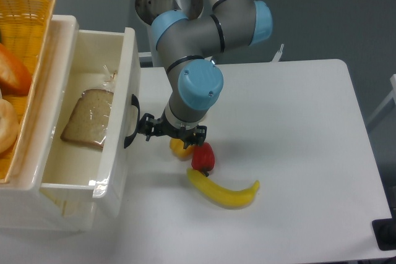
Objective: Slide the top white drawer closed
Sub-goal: 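Push the drawer front with the gripper, sliding the drawer shut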
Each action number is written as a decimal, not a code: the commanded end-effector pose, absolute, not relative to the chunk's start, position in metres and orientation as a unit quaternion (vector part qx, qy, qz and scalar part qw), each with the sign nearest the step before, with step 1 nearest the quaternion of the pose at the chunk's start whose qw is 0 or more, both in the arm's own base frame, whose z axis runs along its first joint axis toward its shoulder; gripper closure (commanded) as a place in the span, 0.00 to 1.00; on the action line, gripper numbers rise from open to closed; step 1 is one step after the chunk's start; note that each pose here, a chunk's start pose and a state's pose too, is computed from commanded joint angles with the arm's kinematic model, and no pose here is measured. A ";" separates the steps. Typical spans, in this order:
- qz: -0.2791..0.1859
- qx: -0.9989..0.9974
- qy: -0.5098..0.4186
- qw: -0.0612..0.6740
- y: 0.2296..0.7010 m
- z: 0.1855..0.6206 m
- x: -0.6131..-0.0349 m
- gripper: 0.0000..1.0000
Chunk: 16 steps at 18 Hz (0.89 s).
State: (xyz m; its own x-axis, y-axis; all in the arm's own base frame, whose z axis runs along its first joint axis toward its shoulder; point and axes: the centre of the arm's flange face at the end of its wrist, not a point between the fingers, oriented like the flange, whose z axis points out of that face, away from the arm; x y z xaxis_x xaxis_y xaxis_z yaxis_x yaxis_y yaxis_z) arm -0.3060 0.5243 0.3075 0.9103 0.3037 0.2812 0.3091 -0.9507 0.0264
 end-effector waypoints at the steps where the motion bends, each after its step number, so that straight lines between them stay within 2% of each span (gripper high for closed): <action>1: -0.143 -0.977 -0.157 0.009 0.524 0.307 -0.306 0.00; 16: -0.143 -0.982 -0.121 0.009 0.546 0.313 -0.265 0.00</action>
